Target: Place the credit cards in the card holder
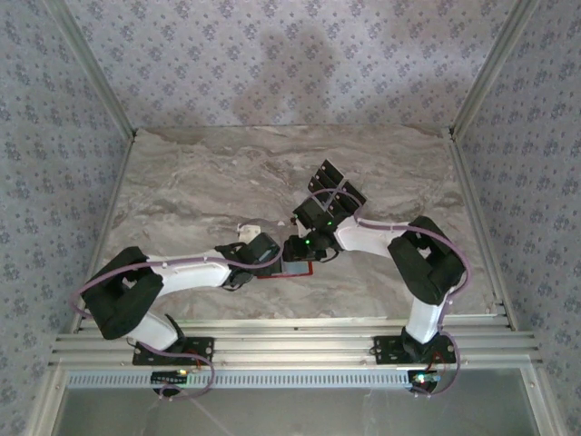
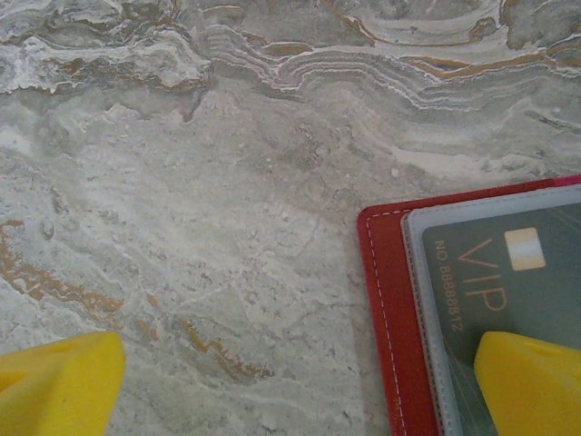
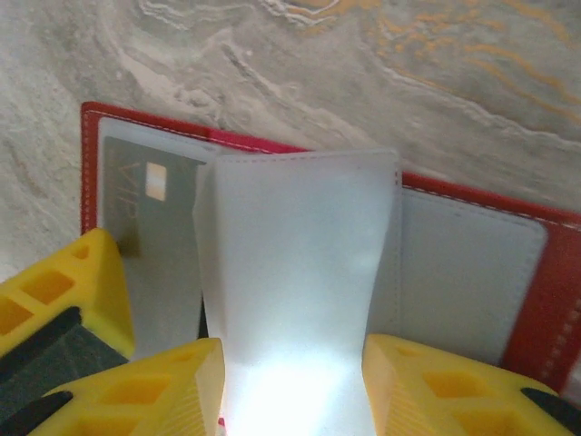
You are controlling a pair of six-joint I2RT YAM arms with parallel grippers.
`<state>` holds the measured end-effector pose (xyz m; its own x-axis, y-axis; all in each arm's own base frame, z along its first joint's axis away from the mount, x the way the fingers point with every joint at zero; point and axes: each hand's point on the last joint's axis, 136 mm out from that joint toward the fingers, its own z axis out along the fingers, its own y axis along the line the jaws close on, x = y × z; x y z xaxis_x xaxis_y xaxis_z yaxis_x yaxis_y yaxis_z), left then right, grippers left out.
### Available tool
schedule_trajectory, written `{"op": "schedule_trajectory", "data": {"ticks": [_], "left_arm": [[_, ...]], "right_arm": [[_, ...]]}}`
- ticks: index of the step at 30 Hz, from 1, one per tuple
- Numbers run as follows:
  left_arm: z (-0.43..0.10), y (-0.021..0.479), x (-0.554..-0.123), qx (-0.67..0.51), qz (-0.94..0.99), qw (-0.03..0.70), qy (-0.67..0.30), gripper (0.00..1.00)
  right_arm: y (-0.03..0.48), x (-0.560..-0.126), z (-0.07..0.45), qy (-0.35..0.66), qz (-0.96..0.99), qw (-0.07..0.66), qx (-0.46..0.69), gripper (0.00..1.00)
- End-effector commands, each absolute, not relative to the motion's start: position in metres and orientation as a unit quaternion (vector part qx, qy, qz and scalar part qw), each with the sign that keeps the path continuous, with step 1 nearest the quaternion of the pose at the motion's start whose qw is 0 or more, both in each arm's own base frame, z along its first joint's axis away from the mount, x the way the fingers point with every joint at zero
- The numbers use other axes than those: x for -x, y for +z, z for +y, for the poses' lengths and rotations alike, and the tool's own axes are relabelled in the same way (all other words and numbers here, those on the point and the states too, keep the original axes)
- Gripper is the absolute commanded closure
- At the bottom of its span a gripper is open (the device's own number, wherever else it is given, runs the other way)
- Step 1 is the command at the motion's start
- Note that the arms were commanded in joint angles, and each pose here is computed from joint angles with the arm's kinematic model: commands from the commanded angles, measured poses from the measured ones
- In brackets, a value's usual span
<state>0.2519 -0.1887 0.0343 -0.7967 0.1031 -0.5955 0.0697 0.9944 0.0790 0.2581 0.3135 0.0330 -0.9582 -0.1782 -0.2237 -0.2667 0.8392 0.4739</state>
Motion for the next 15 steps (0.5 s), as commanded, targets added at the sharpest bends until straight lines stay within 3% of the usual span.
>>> {"op": "schedule_trajectory", "data": {"ticks": [1,15], "left_arm": [[-0.192,0.031,-0.248,-0.059,0.948,0.31,0.025,0.0],[-0.208,0.069,-0.232,-0.072,0.926,0.366,-0.065,0.0]], "right_arm": [[0.025,-0.254,0.322,0.273,0.954,0.063,0.108,0.52],[0.021,-0.254,0.323,0.284,0.954,0.059,0.072,0.52]]}}
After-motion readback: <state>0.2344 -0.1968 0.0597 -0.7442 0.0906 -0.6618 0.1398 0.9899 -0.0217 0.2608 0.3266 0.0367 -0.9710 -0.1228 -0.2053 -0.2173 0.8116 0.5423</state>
